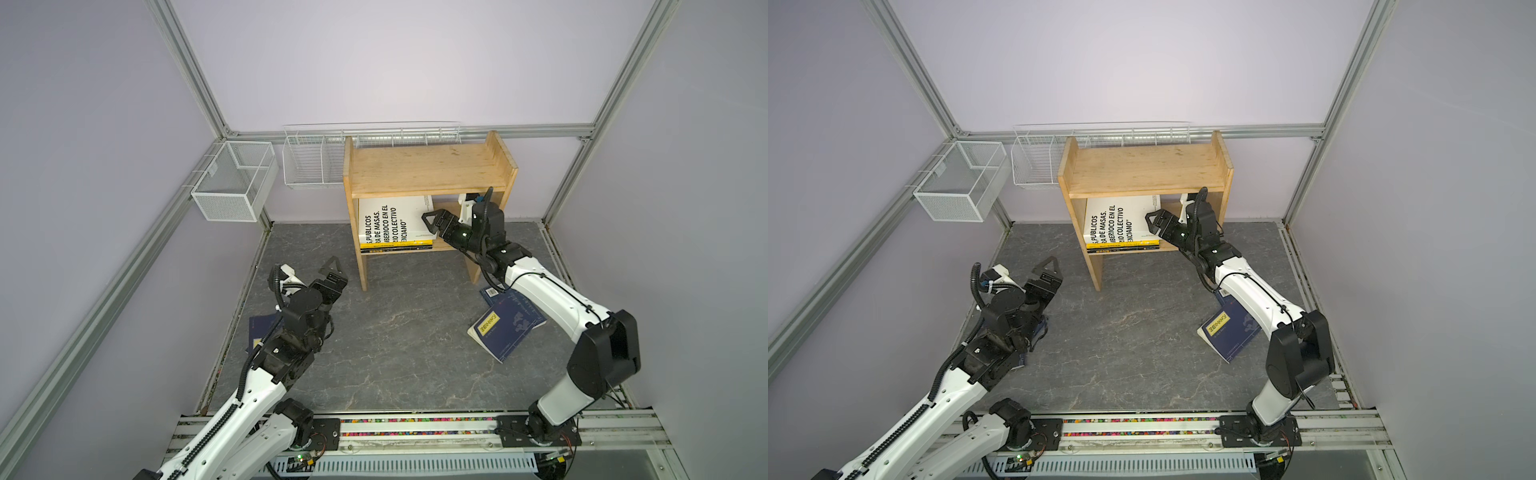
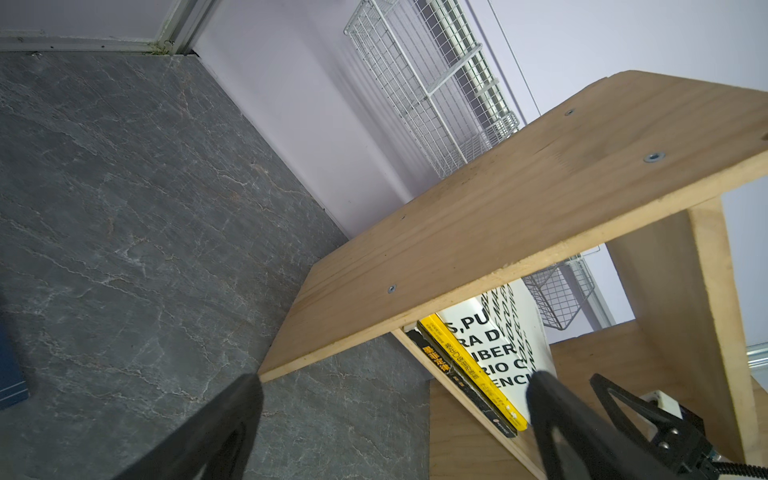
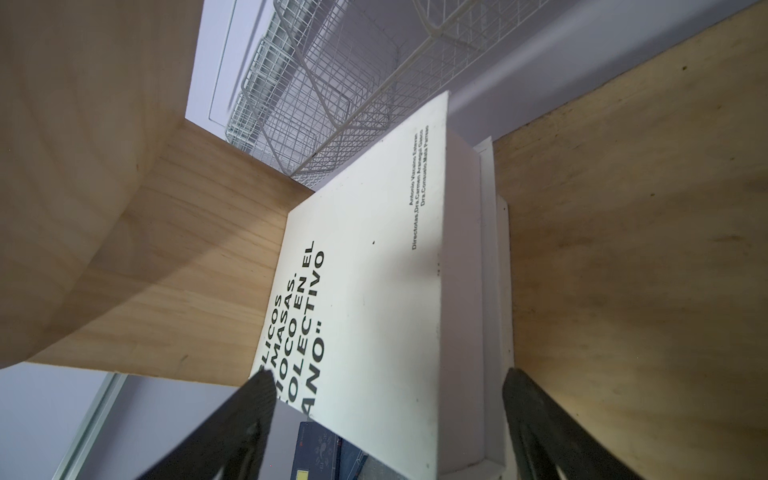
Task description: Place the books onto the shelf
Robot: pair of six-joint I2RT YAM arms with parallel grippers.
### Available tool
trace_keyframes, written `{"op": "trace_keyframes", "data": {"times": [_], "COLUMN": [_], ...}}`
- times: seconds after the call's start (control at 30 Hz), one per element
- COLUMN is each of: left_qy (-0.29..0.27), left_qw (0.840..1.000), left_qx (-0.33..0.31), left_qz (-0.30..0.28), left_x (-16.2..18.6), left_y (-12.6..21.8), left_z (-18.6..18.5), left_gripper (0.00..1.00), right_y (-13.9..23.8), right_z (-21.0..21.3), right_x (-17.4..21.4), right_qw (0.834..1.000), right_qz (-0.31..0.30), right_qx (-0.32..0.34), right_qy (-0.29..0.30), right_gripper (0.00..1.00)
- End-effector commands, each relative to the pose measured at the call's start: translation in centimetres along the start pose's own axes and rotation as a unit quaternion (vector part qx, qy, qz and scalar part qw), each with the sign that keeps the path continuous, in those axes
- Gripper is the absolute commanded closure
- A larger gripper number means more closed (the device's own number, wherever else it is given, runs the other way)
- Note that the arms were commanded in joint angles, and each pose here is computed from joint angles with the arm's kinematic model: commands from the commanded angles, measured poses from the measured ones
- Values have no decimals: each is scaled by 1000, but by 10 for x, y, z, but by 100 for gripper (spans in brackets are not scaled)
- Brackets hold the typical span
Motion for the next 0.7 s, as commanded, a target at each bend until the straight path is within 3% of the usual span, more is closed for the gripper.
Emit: {"op": "trace_keyframes", "data": {"times": [0.0, 0.33, 0.67], "left_qy": [10, 13, 14], "left_qw": [1000, 999, 999], "left_qx": [7, 29, 31], "left_qz": [-3, 8, 13], "left_x": [-2, 2, 5], "left_y": [2, -1, -4], "left_z": [1, -8, -9], "left_gripper": [1, 1, 1], "right_y": [-5, -18, -18], "right_z": [-6, -18, -11], "right_x": [9, 21, 19], "right_qw": [1000, 999, 998], "right_qz": [11, 25, 18], "right_qx": [-1, 6, -21], "right_qy": [-23, -47, -59], "right_gripper": [13, 16, 34]}}
Point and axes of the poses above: each gripper's point midway between its finger pads, its own y axis back along the fingers, its own z axis along the line the jaws close on, x = y × z, the point moved 1 cm from there along y, back along the fingers, and after that the axes turned 6 degrees about y, right-handed, at the moved point
